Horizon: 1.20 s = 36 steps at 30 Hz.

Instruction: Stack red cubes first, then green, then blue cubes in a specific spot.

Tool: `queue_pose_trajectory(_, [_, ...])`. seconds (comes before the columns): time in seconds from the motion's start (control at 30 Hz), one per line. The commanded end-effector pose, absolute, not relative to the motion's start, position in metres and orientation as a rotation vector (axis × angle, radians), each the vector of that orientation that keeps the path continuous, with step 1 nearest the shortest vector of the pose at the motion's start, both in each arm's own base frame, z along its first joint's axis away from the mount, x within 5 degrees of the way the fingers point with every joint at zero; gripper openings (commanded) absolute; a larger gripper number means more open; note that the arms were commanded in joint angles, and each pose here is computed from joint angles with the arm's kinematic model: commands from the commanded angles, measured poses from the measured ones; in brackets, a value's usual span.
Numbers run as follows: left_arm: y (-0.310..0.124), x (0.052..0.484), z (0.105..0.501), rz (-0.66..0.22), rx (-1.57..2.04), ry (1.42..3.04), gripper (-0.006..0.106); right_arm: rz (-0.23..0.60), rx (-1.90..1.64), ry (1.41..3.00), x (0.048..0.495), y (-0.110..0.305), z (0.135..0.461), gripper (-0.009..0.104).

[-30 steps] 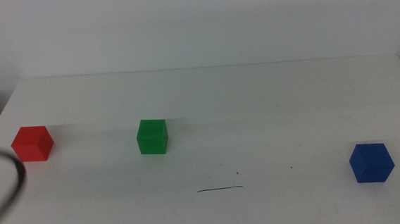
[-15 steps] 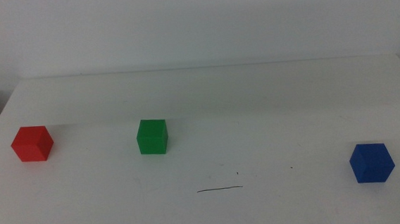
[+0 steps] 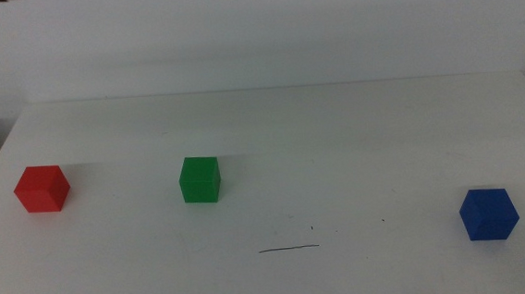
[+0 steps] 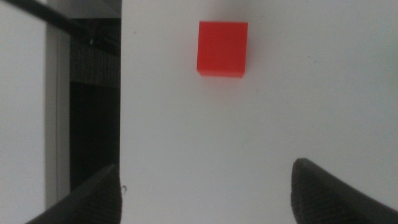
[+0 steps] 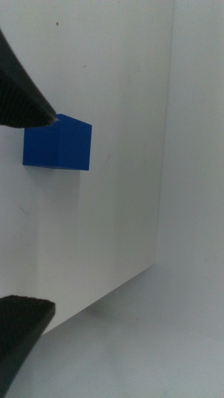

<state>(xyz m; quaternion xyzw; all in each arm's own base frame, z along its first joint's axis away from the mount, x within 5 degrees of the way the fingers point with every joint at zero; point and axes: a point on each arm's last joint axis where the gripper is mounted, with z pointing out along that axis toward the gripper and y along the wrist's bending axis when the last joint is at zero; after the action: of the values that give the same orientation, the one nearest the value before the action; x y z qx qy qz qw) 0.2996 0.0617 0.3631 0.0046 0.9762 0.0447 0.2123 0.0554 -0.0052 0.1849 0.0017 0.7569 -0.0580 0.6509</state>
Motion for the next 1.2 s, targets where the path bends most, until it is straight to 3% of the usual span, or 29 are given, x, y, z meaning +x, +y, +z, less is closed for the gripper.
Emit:
queue_pose_trajectory(0.0, [0.063,0.315,0.375,0.147,0.068,2.66,0.093,-0.156,-0.005,1.613,0.055,-0.006,0.197,0.09])
queue_pose_trajectory(0.33, [0.074,0.387,0.342,0.069,0.105,2.766,0.093,-0.156,-0.005,1.613,0.055,-0.006,0.197,0.09])
queue_pose_trajectory(0.67, [0.07,0.418,0.303,-0.093,0.18,2.809,0.093,-0.156,-0.005,1.613,0.055,-0.006,0.197,0.09])
queue_pose_trajectory(0.93, [0.071,0.424,0.276,-0.132,0.185,2.9,0.093,-0.156,-0.005,1.613,0.055,-0.006,0.197,0.09])
queue_pose_trajectory(1.17, [0.075,0.429,0.257,-0.11,0.191,2.956,0.093,-0.156,-0.005,1.613,0.055,-0.006,0.197,0.09])
